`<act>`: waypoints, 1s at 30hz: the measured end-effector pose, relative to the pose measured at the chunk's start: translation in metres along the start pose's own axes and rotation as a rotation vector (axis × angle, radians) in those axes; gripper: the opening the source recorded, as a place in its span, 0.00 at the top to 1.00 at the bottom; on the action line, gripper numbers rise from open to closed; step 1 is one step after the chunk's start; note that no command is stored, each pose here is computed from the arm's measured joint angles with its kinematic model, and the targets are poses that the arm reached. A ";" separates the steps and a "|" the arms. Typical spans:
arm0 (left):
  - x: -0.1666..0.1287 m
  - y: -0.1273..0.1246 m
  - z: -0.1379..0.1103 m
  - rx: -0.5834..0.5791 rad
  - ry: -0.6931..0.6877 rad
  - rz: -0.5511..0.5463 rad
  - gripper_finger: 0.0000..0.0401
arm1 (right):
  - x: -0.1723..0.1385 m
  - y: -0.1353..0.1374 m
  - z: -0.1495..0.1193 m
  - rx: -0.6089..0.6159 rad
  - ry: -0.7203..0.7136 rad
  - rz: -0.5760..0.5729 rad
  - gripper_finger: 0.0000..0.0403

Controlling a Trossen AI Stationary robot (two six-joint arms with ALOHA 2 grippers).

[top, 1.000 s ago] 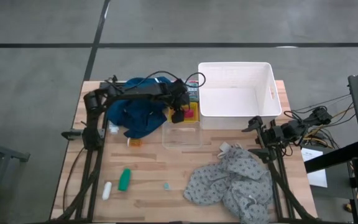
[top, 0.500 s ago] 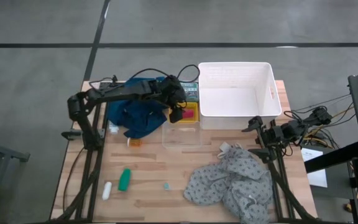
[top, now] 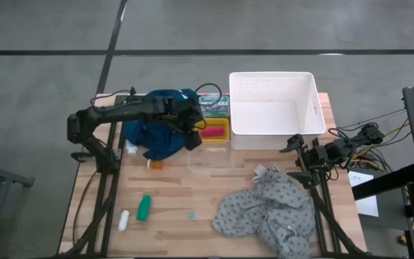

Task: Pick & Place Medicine items
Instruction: Put the green bandage into the yellow bin

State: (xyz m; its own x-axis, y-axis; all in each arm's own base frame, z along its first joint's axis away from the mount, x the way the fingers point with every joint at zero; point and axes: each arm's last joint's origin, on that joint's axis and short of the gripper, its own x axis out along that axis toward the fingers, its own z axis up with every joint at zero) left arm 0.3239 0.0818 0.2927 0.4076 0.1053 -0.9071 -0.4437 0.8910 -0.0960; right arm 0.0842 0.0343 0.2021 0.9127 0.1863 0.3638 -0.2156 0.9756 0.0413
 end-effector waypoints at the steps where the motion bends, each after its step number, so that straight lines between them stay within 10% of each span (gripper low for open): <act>1: 0.000 -0.002 -0.003 -0.019 0.018 0.017 0.36 | 0.000 0.000 0.000 0.000 0.000 0.000 0.06; 30: -0.019 -0.117 -0.086 -0.469 0.130 0.211 0.36 | 0.000 0.000 0.000 0.000 0.001 0.000 0.06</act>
State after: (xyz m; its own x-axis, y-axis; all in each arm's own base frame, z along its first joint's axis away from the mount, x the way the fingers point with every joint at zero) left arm 0.2999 -0.0627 0.2856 0.1820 0.1783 -0.9670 -0.8270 0.5598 -0.0524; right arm 0.0842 0.0343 0.2021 0.9128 0.1865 0.3632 -0.2157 0.9756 0.0412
